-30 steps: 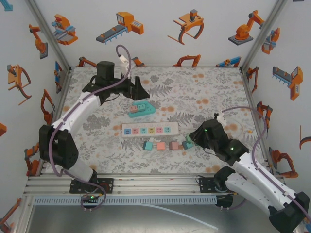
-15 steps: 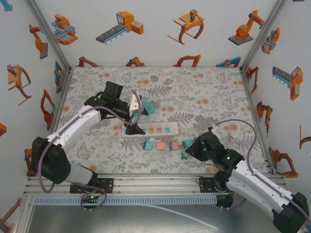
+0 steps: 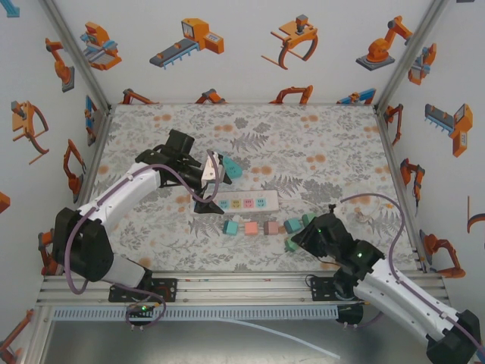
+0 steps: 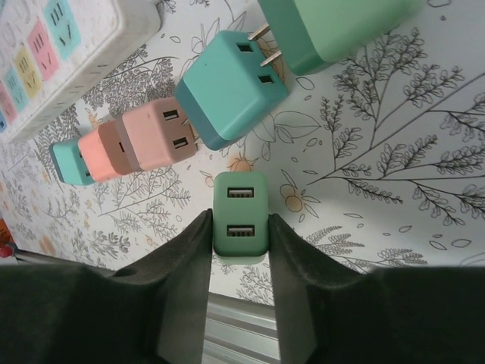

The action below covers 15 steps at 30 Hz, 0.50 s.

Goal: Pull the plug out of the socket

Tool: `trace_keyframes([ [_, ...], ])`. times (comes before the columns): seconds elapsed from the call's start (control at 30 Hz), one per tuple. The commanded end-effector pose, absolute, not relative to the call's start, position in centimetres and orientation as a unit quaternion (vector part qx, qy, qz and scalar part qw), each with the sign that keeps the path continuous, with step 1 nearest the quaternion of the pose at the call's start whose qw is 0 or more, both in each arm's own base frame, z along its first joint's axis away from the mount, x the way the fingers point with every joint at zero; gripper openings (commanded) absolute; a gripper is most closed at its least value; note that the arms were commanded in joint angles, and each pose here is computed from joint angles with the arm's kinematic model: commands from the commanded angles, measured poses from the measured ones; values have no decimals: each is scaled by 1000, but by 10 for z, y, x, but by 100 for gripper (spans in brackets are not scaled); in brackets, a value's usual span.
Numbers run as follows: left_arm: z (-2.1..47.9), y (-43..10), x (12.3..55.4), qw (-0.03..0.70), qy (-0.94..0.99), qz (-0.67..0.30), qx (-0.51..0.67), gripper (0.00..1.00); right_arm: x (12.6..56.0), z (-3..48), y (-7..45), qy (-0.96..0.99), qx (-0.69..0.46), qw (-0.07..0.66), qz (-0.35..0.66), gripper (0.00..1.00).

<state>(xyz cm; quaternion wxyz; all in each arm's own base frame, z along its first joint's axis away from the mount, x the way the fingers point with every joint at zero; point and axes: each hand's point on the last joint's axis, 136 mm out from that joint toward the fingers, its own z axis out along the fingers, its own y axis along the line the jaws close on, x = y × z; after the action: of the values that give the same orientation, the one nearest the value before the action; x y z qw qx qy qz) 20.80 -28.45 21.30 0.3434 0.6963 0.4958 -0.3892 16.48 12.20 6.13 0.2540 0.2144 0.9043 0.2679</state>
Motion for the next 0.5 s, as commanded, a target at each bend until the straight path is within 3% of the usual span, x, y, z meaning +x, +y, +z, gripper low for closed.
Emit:
trace_keyframes([
  [0.0, 213, -286, 204, 342, 483, -393, 704, 97, 156, 48, 105, 913, 225, 251, 228, 45],
  [0.23, 214, -286, 212, 352, 491, -382, 699, 97, 162, 68, 94, 907, 221, 289, 213, 49],
  [0.47, 229, -284, 240, 381, 531, -380, 655, 97, 195, 143, 89, 889, 139, 403, 169, 50],
])
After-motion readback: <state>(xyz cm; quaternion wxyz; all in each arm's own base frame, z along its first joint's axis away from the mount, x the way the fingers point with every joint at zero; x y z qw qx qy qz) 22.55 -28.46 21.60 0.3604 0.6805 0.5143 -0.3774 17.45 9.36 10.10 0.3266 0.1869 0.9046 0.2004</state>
